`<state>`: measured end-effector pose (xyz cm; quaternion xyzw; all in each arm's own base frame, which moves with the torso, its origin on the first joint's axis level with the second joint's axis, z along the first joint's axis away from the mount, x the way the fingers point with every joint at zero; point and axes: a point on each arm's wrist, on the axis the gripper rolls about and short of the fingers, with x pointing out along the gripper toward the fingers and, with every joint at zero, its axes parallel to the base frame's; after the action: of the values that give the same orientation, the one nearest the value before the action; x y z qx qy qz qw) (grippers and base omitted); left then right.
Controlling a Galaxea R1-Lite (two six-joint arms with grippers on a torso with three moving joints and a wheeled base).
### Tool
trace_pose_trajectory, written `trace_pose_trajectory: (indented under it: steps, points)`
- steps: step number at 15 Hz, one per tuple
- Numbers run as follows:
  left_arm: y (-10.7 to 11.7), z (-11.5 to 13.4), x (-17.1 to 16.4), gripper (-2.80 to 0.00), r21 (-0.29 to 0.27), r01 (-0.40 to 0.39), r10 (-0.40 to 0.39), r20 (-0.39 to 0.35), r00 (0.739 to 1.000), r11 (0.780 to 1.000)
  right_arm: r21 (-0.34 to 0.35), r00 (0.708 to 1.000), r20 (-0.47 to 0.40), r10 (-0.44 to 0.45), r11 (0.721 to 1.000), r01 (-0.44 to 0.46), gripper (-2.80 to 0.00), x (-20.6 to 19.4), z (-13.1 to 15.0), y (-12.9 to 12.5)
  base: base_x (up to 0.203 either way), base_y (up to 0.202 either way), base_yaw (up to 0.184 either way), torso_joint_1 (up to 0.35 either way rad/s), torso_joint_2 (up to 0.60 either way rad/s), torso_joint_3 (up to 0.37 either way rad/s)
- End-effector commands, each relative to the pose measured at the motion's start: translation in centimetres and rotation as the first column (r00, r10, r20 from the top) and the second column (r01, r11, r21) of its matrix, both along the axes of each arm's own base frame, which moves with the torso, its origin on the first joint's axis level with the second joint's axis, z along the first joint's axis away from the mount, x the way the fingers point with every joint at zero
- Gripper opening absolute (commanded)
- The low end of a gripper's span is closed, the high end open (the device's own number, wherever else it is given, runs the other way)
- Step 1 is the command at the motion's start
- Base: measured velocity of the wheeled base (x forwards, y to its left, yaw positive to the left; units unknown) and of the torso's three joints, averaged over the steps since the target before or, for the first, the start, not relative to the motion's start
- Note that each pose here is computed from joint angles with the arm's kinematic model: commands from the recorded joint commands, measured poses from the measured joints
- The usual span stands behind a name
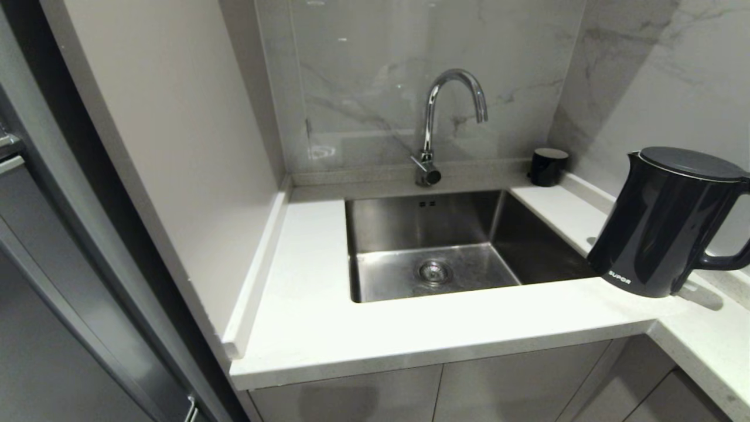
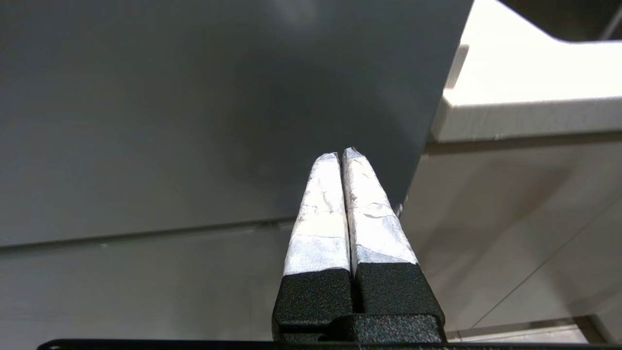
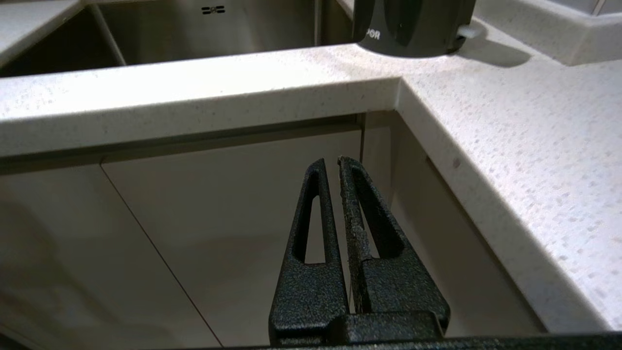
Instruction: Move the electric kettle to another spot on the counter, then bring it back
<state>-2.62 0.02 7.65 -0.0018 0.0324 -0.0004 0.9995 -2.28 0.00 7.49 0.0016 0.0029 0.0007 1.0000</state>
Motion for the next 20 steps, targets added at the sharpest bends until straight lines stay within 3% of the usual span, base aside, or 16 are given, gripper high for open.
trace_pose_trajectory:
  steps: [1, 14, 20]
  points:
    - [0.0, 0.01, 0.01, -2.8, -0.002, -0.001, 0.001, -0.001, 1.0, 1.0, 0.0, 1.0, -0.002, 0.0, 1.0, 0.0, -2.8, 0.01, 0.0, 0.0, 0.0, 0.0, 0.0, -0.146, 0.53, 0.381]
    - [0.0, -0.01, 0.01, -2.8, -0.001, -0.002, 0.002, -0.003, 1.0, 1.0, -0.002, 1.0, 0.001, 0.0, 1.0, 0.0, -2.8, 0.0, 0.01, 0.0, 0.0, 0.0, 0.0, -0.078, 0.48, 0.401]
    - [0.0, 0.01, 0.01, -2.8, -0.001, -0.001, 0.001, -0.001, 1.0, 1.0, -0.008, 1.0, 0.001, 0.002, 1.0, -0.002, -2.8, 0.0, 0.01, 0.0, 0.0, 0.0, 0.0, 0.0, 0.11, 0.11]
